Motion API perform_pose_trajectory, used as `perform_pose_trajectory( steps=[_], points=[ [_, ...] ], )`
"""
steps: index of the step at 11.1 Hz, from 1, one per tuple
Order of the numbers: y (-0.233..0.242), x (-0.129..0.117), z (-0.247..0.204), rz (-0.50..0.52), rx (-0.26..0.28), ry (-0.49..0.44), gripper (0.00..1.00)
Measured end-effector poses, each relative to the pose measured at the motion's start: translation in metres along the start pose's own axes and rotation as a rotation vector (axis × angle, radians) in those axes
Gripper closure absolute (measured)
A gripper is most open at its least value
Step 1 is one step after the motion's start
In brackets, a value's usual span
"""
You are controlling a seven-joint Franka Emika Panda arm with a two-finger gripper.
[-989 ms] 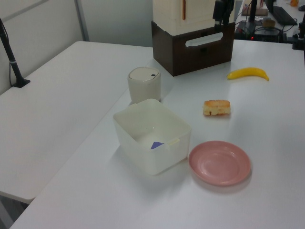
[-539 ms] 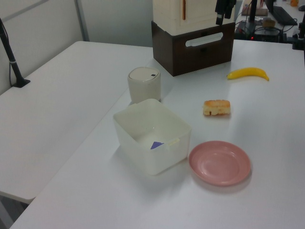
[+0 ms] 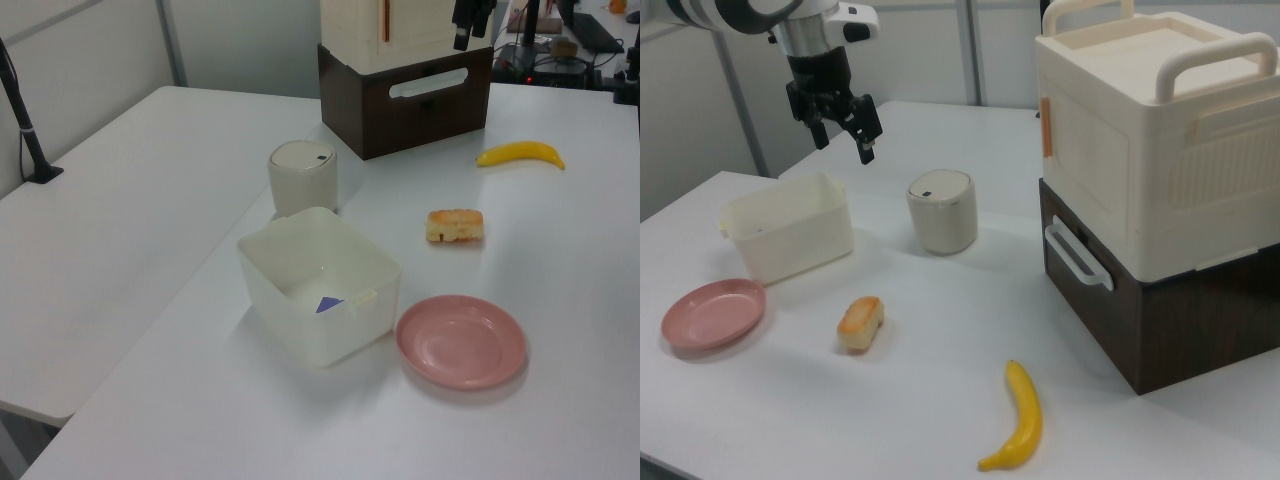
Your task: Close the trash can
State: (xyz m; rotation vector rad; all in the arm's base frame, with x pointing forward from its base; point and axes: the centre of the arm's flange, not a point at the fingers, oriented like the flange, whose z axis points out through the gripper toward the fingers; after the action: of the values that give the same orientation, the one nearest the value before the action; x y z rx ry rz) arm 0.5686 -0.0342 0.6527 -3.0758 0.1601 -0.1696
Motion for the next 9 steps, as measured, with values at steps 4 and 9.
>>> perform_pose_trajectory(
  steps=[4, 9],
  points=[
    [0.0001, 0.0010, 0.0028, 0.001, -0.001, -0.005, 0.00],
    [0.0011, 0.0010, 0.0028, 0.002, -0.002, -0.005, 0.00]
  ],
)
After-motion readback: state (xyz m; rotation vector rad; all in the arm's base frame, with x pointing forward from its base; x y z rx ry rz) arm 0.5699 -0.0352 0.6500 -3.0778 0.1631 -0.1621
